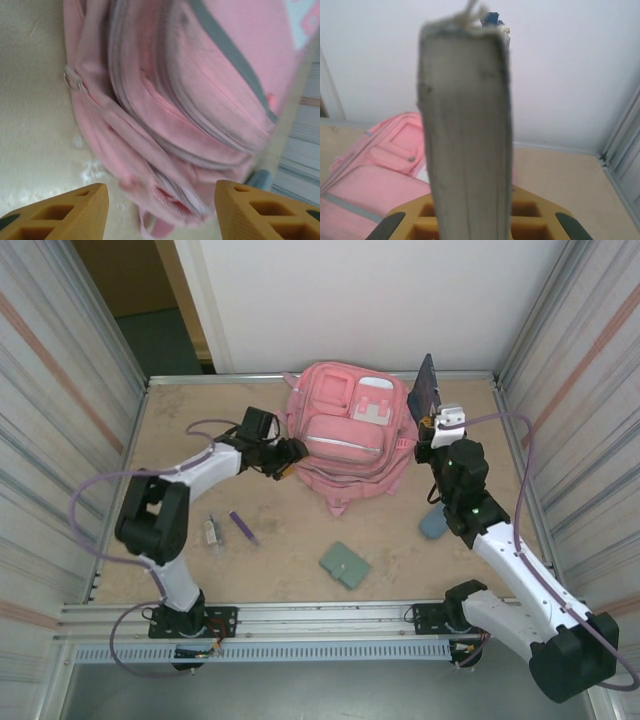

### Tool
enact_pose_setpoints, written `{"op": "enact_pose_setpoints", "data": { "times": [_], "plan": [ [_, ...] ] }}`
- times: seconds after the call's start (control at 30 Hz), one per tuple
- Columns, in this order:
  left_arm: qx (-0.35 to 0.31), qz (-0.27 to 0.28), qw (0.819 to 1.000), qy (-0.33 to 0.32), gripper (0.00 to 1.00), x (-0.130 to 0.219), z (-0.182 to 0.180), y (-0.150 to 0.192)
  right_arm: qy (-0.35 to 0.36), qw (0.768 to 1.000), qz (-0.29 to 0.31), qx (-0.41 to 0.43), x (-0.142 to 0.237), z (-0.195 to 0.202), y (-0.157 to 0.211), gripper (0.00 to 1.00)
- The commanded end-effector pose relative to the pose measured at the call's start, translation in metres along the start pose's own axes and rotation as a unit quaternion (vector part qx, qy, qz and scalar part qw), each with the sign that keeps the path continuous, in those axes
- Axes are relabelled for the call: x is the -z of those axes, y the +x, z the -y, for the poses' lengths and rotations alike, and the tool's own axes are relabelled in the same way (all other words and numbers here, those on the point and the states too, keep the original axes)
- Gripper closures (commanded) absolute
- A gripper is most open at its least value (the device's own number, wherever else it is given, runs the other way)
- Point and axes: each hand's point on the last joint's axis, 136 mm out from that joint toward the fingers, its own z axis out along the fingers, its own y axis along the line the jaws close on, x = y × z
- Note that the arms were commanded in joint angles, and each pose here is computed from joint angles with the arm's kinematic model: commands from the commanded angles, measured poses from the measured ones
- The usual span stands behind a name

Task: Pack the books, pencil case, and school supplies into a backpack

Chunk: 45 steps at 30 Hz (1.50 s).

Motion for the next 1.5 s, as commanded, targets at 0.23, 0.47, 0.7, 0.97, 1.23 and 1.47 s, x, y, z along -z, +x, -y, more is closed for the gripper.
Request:
{"op": "enact_pose_setpoints", "data": {
  "times": [0.23,0.47,0.7,0.97,1.23,1.47],
  "plan": [
    [-0.082,0.084,0.992,-0.037,0.44,-0.013,0.023,-0.063,-0.051,0.998,-0.026,-0.036,0.016,-0.014,0.015,1.00],
    [-0.089,0.049,0.994,-0.040,0.47,-0.045,0.019,-0.060,-0.059,0.997,-0.031,-0.031,0.020,-0.015,0.016,1.00],
    [-0.094,0.023,0.993,-0.063,0.48,-0.076,0.004,-0.044,-0.074,0.996,-0.039,-0.034,0.020,-0.021,0.022,1.00],
    [-0.120,0.056,0.991,-0.005,1.00,-0.025,0.059,-0.051,-0.227,0.969,-0.094,0.041,0.041,-0.069,0.033,1.00],
    [-0.055,0.052,0.991,0.111,1.00,0.059,0.124,-0.040,-0.522,0.839,-0.029,0.150,0.137,-0.161,0.046,1.00],
    [-0.033,0.032,0.984,0.173,1.00,0.097,0.161,-0.027,-0.470,0.812,-0.041,0.343,0.139,-0.184,0.079,1.00]
  ]
}}
